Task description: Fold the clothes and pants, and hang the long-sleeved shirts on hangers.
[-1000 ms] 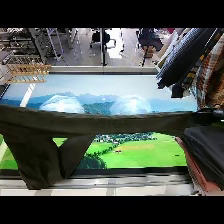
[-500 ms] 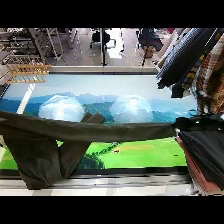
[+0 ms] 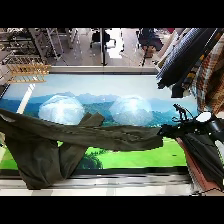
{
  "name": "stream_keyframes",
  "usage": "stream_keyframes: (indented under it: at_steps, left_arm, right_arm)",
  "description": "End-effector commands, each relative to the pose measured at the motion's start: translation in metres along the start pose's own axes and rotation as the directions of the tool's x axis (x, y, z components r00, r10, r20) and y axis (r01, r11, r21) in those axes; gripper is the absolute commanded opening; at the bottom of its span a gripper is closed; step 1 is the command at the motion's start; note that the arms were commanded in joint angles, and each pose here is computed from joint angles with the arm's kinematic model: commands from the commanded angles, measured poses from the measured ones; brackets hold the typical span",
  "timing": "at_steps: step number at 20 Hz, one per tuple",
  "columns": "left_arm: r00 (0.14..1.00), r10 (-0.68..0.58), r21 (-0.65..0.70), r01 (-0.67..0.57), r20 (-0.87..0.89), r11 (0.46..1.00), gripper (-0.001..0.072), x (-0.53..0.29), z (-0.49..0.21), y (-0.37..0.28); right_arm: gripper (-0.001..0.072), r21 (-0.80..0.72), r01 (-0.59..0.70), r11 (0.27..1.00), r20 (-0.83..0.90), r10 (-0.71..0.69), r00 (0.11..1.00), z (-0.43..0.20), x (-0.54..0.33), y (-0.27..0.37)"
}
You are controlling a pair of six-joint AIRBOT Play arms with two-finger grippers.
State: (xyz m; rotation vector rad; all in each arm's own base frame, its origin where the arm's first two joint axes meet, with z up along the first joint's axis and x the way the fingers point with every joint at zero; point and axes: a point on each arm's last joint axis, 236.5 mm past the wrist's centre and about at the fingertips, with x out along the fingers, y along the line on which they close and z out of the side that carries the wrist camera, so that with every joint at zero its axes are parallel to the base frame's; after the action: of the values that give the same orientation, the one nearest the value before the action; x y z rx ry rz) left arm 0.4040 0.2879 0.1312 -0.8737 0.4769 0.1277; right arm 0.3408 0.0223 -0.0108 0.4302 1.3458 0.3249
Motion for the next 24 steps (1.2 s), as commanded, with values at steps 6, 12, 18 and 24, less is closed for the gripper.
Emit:
stream_keyframes:
  at_steps: [6,12,18,24]
  left_arm:
    - [1.0,-0.002,0.0,0.002,-0.006,1.0,0.0014,0.002,-0.002,-0.001]
    - [1.0,-0.008,-0.001,0.008,-0.01,1.0,0.0014,0.001,-0.003,-0.003]
    - [0.981,-0.093,0.083,0.08,0.173,0.993,0.0015,-0.068,0.057,-0.084]
    - [0.788,-0.232,0.415,-0.032,0.57,0.909,0.0015,-0.239,0.135,-0.246]
  right_arm:
    - [0.0282,-0.087,0.04,0.995,-0.113,-0.05,0.992,-0.026,0.007,-0.016]
    - [0.0021,-0.168,-0.083,0.982,-0.158,0.056,0.986,-0.045,0.022,0.001]
    - [0.0021,-0.355,0.252,0.9,0.501,-0.044,0.864,0.046,-0.172,0.078]
    - [0.002,0.012,0.622,0.783,0.98,-0.132,0.148,-0.002,-0.439,0.151]
